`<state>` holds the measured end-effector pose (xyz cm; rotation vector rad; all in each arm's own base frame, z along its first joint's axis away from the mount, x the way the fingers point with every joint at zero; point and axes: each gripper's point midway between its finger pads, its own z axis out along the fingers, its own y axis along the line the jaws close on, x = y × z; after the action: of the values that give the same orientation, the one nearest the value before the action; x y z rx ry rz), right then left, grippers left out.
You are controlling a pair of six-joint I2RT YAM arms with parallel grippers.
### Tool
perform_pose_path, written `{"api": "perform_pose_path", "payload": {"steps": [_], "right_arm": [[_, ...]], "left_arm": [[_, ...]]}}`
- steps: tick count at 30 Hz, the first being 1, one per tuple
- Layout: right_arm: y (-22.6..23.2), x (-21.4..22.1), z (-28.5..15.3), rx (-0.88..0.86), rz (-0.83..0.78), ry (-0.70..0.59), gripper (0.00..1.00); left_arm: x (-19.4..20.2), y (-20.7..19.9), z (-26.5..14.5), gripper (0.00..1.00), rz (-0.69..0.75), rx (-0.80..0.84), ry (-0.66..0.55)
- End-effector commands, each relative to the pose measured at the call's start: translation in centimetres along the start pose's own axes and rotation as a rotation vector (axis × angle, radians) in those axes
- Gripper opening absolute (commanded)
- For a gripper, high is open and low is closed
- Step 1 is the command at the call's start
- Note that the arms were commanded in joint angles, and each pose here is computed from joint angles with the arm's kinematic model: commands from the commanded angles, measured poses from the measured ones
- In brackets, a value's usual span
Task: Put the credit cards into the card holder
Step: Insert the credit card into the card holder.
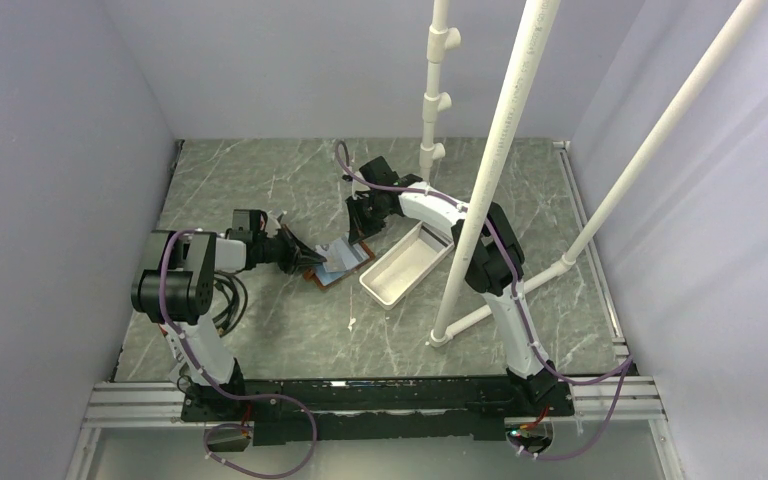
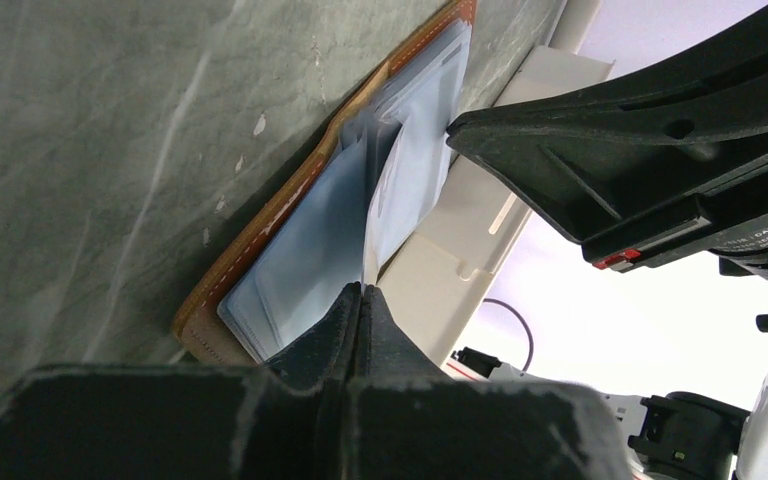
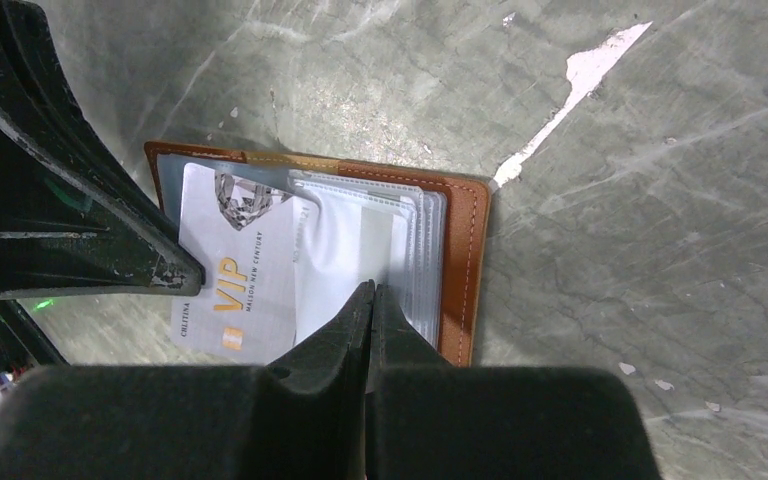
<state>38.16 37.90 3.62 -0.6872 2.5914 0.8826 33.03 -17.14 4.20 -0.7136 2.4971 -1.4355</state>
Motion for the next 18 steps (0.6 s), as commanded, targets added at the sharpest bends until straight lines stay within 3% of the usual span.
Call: {"api": "perform_pose_path", "payload": {"steps": [1,18], "right_arm": [[-1.6,1.2,1.2,0.062,-0.006,0.039,0.0],[-1.4,1.6,1.3,0.065,-0.001,0.04,0.0]], "left_arm": [[-0.6,0.4,0.2,0.0,-0.017,0.001,-0.056],[0.1,0.5,1.7,0.0,-0.058,0.014,-0.134]]}}
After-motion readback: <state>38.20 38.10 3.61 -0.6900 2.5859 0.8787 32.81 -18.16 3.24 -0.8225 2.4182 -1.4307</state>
